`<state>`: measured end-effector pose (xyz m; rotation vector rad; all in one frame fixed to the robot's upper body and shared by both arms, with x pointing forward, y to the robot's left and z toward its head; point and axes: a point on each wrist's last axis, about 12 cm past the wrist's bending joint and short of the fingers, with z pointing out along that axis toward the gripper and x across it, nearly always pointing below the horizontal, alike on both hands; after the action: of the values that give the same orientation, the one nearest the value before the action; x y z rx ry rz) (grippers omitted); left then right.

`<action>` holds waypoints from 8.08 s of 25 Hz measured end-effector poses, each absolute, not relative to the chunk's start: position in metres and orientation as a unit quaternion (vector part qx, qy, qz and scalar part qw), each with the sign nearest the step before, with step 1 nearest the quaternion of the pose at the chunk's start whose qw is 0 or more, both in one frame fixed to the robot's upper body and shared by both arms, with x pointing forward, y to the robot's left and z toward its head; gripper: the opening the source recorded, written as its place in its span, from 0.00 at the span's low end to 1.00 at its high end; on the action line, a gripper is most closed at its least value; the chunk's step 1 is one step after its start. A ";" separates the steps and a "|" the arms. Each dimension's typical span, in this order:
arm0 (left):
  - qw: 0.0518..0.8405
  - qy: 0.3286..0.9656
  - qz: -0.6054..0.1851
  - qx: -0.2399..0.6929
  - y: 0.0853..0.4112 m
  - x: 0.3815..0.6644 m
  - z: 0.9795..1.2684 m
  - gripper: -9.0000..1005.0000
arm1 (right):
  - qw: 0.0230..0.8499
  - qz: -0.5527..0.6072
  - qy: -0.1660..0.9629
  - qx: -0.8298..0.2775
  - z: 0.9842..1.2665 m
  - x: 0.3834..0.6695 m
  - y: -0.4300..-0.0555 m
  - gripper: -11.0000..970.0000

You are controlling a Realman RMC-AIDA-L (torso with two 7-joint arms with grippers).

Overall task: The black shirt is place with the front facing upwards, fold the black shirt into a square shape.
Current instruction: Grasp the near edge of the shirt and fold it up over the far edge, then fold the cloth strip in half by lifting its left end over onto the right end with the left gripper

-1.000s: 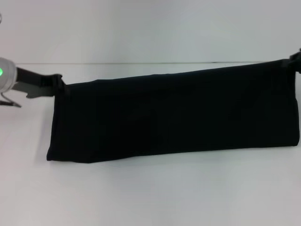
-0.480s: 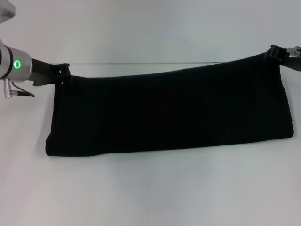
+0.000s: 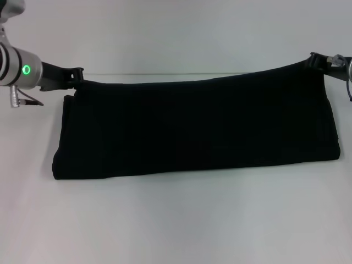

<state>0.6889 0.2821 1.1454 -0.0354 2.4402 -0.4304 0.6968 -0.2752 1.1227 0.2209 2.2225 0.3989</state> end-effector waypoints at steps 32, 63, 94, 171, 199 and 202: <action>0.371 0.904 -0.193 -0.089 0.306 0.686 1.152 0.40 | 0.435 0.172 0.881 0.075 1.175 0.705 -0.330 0.50; 0.182 0.743 -0.499 -0.407 0.363 0.524 1.044 0.78 | 0.379 0.433 0.808 0.128 1.127 0.596 -0.379 0.88; 0.189 0.746 -0.479 -0.422 0.363 0.522 1.035 0.49 | 0.387 0.432 0.804 0.129 1.128 0.596 -0.381 0.88; 0.273 0.845 -0.389 -0.246 0.329 0.584 1.053 0.25 | 0.397 0.436 0.794 0.152 1.125 0.588 -0.392 0.72; 0.386 0.761 -0.393 -0.343 0.389 0.550 1.048 0.02 | 0.396 0.427 0.800 0.145 1.124 0.592 -0.390 0.71; 0.387 0.759 -0.427 -0.303 0.378 0.562 1.065 0.02 | 0.395 0.428 0.800 0.143 1.122 0.590 -0.390 0.71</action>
<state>0.5623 0.3777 1.0650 -0.7706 1.9309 -1.0865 0.5898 -0.3905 1.1224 0.3627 2.0296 1.0840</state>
